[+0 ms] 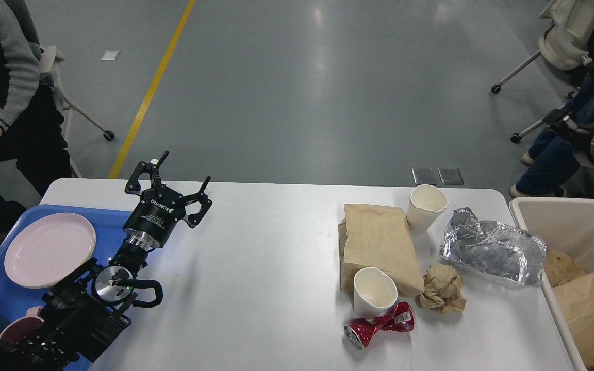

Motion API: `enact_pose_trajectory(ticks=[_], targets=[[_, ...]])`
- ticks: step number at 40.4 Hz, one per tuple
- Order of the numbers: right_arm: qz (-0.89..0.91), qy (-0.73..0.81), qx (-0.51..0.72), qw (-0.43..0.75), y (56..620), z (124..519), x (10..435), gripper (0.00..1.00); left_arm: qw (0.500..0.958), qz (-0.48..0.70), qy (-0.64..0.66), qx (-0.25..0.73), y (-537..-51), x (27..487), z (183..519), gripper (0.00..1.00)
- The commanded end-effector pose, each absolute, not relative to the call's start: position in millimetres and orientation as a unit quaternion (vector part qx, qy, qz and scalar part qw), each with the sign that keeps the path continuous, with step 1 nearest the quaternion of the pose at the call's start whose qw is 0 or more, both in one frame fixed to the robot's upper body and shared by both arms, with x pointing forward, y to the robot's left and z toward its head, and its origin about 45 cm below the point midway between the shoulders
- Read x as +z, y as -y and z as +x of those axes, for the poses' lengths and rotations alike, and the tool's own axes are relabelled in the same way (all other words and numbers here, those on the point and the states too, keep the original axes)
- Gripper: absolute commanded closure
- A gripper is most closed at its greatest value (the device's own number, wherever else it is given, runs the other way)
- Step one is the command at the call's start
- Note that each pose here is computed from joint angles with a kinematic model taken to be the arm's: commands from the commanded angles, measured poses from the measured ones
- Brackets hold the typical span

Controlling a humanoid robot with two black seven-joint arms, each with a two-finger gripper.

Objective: Tidy desktop
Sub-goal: 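Withdraw the right gripper from the white bin, then lower the right gripper toward the brown paper bag beside the cups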

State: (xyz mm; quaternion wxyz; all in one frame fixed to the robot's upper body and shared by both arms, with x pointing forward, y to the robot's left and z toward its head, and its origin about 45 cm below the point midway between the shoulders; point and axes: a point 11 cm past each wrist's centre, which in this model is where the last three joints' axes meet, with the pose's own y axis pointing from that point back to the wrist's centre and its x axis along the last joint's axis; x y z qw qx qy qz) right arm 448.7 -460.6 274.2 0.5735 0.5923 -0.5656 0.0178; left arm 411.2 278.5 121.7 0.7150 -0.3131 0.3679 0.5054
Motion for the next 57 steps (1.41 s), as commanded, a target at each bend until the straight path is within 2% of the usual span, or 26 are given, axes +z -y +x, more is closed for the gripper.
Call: enact_pose_trajectory(ticks=[1,8,10,18,35,57], targets=[[0.653,0.511,0.011,0.558,398,451,295,0.0,0.715,-0.313,-0.368,0.505,-278,122,411,0.03],[0.736,0.359,0.002,0.574,308,423,303,0.0,0.715,-0.313,-0.368,0.506,-279,122,411,0.03],[0.761,0.288,-0.003,0.581,264,399,303,0.0,0.715,-0.313,-0.368,0.505,-278,122,411,0.03],[0.779,0.165,-0.019,0.605,209,357,296,0.0,0.715,-0.313,-0.368,0.506,-279,122,411,0.03],[0.779,0.237,-0.074,0.575,213,360,277,0.0,0.715,-0.313,-0.368,0.505,-278,122,411,0.03],[0.785,0.263,-0.069,0.556,223,366,300,0.0,0.714,-0.313,-0.369,0.505,-278,121,411,0.03]])
